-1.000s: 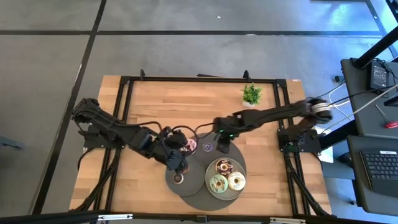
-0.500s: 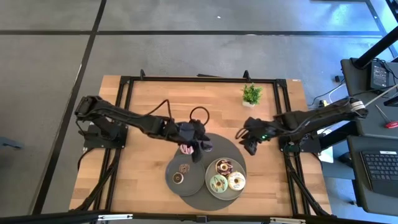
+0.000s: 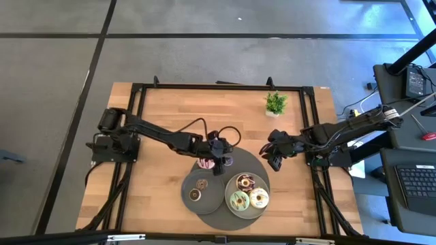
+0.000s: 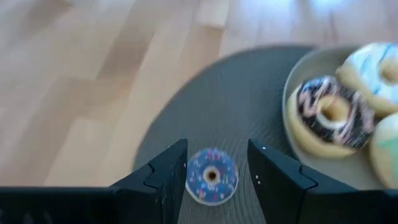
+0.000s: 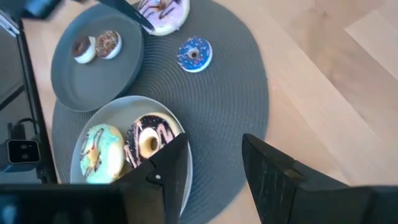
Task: Pick & Place donuts
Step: Put the small violet donut on the black plate
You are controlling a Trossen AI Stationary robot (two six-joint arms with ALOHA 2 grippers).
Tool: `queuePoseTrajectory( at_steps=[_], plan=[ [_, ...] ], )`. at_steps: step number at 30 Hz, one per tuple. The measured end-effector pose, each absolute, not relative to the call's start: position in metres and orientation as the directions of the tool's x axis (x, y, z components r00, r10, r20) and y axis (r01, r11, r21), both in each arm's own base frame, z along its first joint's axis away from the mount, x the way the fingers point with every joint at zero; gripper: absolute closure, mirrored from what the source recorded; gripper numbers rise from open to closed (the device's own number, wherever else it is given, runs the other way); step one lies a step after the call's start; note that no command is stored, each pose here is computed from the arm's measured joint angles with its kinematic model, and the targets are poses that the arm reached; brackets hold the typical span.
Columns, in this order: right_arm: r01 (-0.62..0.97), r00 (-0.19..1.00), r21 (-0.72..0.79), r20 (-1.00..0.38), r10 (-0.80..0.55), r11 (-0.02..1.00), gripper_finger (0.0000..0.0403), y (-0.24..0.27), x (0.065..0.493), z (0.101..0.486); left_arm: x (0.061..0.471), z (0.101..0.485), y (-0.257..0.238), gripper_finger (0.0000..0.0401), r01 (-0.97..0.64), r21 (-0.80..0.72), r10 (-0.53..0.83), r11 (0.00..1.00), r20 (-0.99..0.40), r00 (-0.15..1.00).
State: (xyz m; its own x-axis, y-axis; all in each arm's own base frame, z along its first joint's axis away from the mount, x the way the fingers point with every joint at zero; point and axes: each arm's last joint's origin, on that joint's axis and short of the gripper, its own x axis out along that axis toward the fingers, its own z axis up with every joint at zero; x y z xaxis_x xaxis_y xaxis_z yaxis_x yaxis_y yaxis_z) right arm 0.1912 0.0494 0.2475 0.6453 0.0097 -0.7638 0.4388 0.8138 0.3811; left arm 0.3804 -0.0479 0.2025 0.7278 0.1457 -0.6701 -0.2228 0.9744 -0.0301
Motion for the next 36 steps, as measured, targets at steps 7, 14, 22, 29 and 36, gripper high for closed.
queuePoseTrajectory(
  at_steps=[7, 14, 22, 29, 36],
  plan=[
    [0.438, 0.644, 0.38, -0.765, 0.01, 0.815, 0.0249, 0.05, 0.193, 0.246, 0.39, 0.171, -0.05, 0.0247, -0.202, -0.031, 0.118, 0.979, -0.72, 0.684],
    [0.436, 0.647, 0.381, -0.763, 0.011, 0.815, 0.0249, 0.05, 0.194, 0.246, 0.394, 0.143, -0.048, 0.0268, -0.33, -0.079, 0.157, 0.941, -0.761, 0.63],
    [0.434, 0.649, 0.382, -0.761, 0.011, 0.816, 0.0249, 0.05, 0.195, 0.246, 0.396, 0.132, -0.046, 0.0312, -0.38, -0.097, 0.168, 0.92, -0.778, 0.605],
    [0.434, 0.648, 0.382, -0.761, 0.011, 0.816, 0.0249, 0.05, 0.195, 0.246, 0.396, 0.132, -0.046, 0.0373, -0.381, -0.094, 0.169, 0.92, -0.781, 0.601],
    [0.432, 0.648, 0.38, -0.762, 0.012, 0.818, 0.0249, 0.05, 0.194, 0.246, 0.401, 0.16, -0.045, 0.0396, -0.337, -0.093, 0.16, 0.937, -0.743, 0.649]
  ],
)
